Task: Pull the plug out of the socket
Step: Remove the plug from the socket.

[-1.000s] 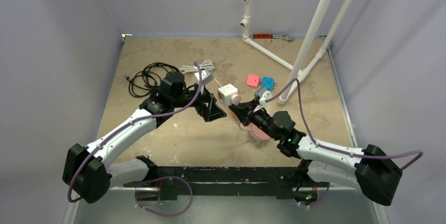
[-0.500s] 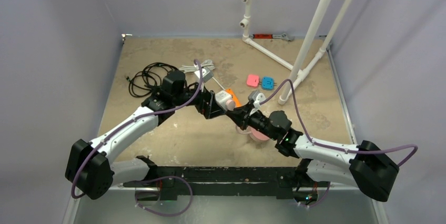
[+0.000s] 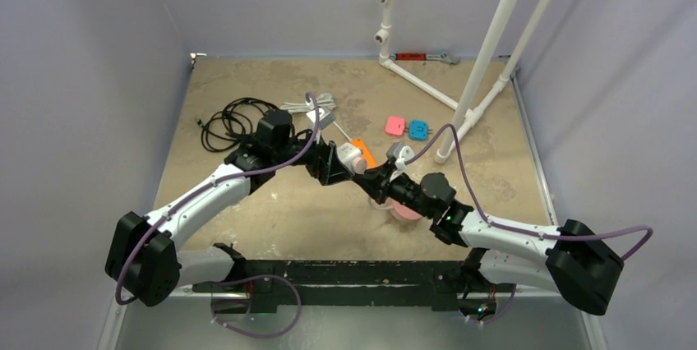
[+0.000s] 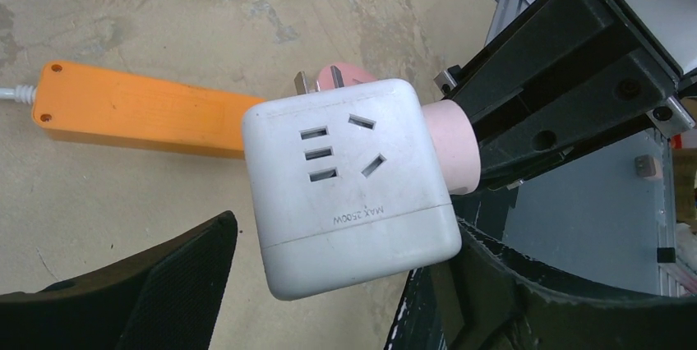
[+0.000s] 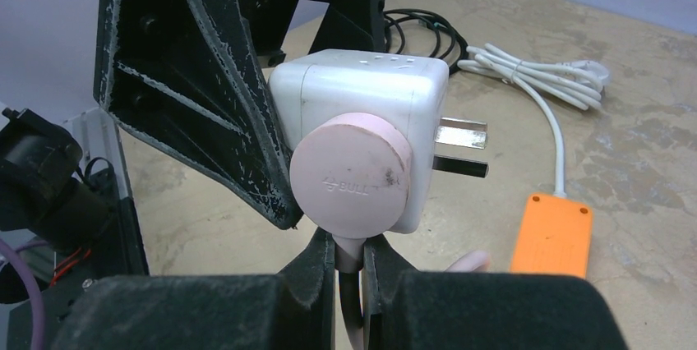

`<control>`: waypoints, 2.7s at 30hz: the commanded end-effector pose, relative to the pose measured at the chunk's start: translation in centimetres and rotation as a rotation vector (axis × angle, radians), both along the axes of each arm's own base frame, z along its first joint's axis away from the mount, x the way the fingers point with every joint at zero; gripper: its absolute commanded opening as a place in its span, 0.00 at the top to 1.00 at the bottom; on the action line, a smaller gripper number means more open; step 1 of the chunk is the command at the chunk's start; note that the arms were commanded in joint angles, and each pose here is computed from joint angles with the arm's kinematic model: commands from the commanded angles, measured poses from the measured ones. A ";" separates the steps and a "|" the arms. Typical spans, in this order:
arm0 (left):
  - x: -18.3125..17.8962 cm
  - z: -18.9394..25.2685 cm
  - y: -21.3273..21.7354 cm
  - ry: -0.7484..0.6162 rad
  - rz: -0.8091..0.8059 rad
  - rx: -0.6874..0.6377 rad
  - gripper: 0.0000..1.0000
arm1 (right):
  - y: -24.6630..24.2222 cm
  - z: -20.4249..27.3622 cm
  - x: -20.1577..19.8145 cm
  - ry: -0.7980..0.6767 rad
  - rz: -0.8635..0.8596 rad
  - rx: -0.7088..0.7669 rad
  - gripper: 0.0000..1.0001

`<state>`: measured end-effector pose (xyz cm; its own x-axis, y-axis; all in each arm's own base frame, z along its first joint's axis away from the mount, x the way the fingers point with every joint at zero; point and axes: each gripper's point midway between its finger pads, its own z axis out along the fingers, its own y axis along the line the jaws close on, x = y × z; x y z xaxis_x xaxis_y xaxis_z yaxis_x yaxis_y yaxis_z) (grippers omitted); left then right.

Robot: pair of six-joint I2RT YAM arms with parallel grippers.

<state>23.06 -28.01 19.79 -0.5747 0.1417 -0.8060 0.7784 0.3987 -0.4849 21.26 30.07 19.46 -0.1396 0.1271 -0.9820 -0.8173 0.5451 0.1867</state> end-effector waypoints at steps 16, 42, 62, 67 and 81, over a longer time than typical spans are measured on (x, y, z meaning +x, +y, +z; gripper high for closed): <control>0.1 0.9 -0.5 -0.038 -0.049 -0.031 1.00 | 0.3 4.4 2.4 -0.057 -0.097 0.084 1.00; 7.1 -2.3 8.2 -0.169 0.516 0.374 1.00 | -1.1 5.8 1.7 -0.097 -0.109 0.139 1.00; 1.3 3.1 1.4 -0.183 0.095 -0.014 1.00 | 1.0 0.0 4.9 0.054 -0.185 -0.015 1.00; -1.4 5.6 -0.3 -0.179 -0.067 -0.169 1.00 | 1.1 -2.1 6.4 0.089 -0.250 -0.069 1.00; 2.0 2.6 1.9 -0.199 0.121 0.033 1.00 | 0.0 -2.1 7.3 0.096 -0.334 -0.056 1.00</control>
